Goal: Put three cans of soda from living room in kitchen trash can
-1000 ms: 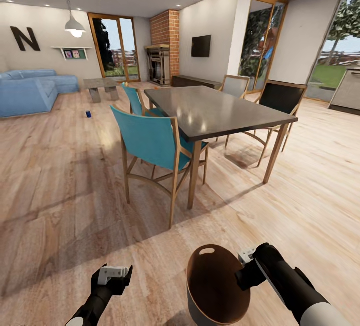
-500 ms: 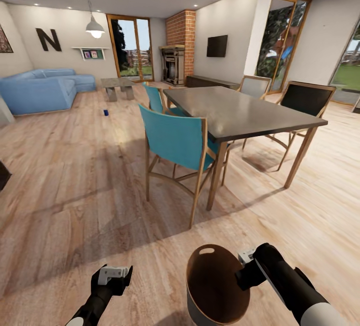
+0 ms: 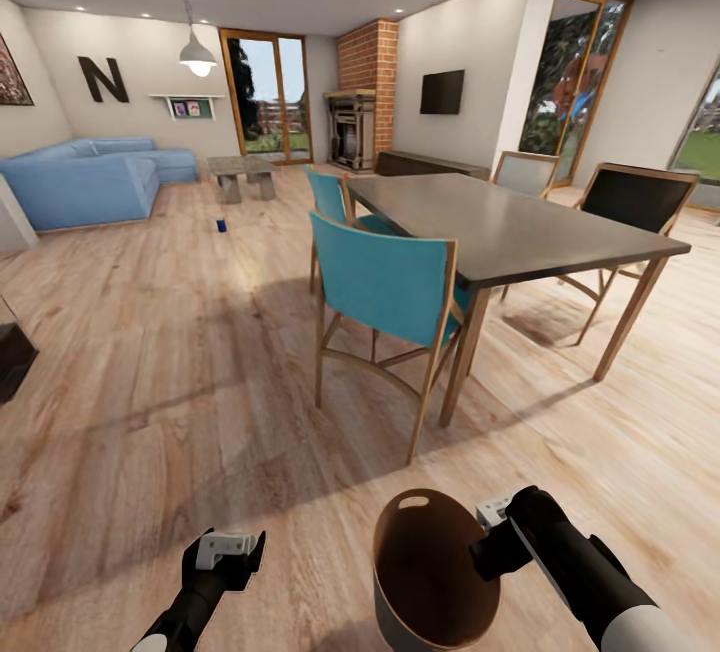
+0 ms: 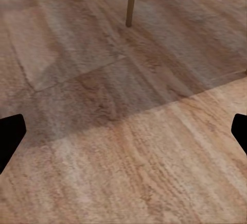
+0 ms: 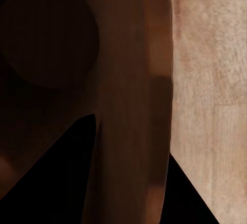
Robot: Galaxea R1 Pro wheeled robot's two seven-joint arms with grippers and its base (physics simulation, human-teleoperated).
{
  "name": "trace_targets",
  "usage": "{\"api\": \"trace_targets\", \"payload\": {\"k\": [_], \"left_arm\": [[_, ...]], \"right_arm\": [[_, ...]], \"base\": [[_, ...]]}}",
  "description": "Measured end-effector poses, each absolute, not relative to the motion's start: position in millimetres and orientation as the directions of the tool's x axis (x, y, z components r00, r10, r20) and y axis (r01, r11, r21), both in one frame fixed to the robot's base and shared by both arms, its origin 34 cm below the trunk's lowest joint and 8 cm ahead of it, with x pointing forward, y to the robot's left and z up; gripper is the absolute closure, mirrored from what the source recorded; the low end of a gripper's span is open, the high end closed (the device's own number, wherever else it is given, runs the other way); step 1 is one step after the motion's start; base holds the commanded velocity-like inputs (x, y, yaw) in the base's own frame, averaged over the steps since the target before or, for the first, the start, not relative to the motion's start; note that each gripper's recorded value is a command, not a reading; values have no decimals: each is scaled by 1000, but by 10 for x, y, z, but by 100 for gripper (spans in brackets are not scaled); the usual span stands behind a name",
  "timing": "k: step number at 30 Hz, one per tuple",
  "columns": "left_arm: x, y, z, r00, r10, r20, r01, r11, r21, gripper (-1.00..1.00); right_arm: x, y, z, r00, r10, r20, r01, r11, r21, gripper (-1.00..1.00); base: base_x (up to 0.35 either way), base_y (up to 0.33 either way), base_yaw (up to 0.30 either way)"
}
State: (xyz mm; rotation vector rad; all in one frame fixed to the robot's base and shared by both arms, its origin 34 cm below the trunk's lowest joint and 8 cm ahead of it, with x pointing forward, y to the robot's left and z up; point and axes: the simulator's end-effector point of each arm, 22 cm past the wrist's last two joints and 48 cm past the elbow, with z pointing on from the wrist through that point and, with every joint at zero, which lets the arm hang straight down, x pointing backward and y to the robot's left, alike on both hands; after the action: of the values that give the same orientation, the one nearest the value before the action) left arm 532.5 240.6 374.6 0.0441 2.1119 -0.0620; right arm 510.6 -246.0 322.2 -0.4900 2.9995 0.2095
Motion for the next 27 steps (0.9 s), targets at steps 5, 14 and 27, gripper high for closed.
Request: {"api": "trace_targets", "payload": {"k": [5,14,27], "left_arm": [[5325,2406,3746,-516,7,-857,57,998,-27,-100],[5326,2406,3747,-515,7,-857,57,998,-27,-100],[5325,2406,3744,-515,6,-857,57,998,-27,-100]], "right_arm": [[5107,-2463,3222,-944,-310,-116,-323,939,118,100],[5109,-2395,3223,-942,-313,-120,-327,936,128,100],[5111,-2376,3219,-941,-315,-123,-330,935,132,100]], "base": [[238,205,1],[240,202,153],[200,202,139]]}}
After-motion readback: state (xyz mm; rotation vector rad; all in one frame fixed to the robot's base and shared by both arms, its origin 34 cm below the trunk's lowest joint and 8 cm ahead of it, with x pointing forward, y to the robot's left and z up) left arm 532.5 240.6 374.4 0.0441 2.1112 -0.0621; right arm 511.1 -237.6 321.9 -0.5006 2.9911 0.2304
